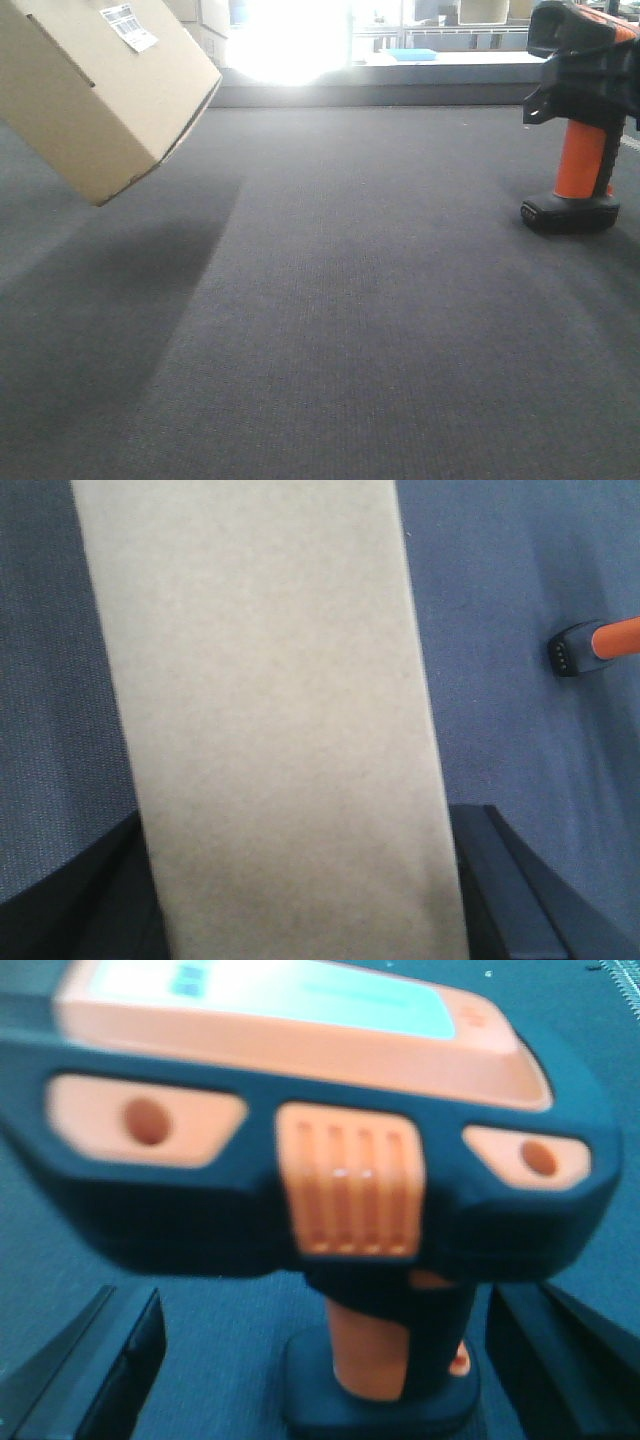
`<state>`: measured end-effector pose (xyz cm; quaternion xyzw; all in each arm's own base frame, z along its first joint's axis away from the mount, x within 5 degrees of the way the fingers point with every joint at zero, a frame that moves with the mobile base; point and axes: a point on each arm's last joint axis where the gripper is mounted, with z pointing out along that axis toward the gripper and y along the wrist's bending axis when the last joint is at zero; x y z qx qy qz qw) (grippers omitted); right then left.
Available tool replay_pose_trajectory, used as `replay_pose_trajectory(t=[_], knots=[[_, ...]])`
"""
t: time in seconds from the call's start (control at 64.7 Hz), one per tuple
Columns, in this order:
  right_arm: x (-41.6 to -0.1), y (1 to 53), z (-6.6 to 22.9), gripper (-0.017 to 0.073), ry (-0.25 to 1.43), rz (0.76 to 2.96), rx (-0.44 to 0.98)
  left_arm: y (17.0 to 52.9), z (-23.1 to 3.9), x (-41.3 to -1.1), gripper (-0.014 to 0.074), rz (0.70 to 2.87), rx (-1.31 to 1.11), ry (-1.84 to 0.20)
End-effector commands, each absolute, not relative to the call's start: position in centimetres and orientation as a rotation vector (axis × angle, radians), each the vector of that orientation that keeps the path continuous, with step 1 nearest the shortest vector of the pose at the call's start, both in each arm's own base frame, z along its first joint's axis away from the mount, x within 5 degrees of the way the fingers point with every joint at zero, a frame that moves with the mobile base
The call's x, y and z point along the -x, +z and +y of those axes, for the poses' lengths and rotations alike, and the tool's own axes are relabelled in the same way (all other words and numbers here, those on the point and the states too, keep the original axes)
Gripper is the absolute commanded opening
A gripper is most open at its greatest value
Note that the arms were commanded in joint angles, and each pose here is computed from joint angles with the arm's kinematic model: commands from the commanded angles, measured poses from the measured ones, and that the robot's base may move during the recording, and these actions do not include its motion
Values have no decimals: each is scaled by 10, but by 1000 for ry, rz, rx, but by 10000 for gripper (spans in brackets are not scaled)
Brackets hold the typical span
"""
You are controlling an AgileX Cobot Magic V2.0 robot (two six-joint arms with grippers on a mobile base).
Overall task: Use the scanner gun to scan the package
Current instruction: 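Release the scanner gun and lower the box with the left gripper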
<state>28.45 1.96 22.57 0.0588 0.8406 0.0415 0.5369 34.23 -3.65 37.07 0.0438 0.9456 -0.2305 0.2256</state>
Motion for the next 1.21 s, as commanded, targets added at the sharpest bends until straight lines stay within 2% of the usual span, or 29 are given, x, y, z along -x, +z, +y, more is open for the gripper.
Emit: replay_pose_trajectory(t=[0.0,0.186,0.263,0.309,0.51,0.603,0.913,1.191], knots=[[-279,235,19,559,100,2005,-115,377,-37,-339,-111,2582,-123,-646],[-264,247,21,553,130,2054,-90,378,-32,-339,-111,2597,-138,-543],[-258,254,22,487,140,2054,-82,380,-26,-340,-111,2605,-127,-454],[-253,260,22,421,145,2043,-77,384,-22,-340,-111,2602,-117,-393],[-234,284,21,-24,138,1978,-24,397,-12,-342,-111,2572,-117,-233],[-223,296,21,-160,134,1936,-5,396,-9,-347,-111,2578,-122,-175],[-186,334,18,-153,122,1770,30,352,2,-377,-111,2709,-106,-28],[-172,340,17,-153,129,1763,40,323,7,-393,-111,2787,-146,101]])
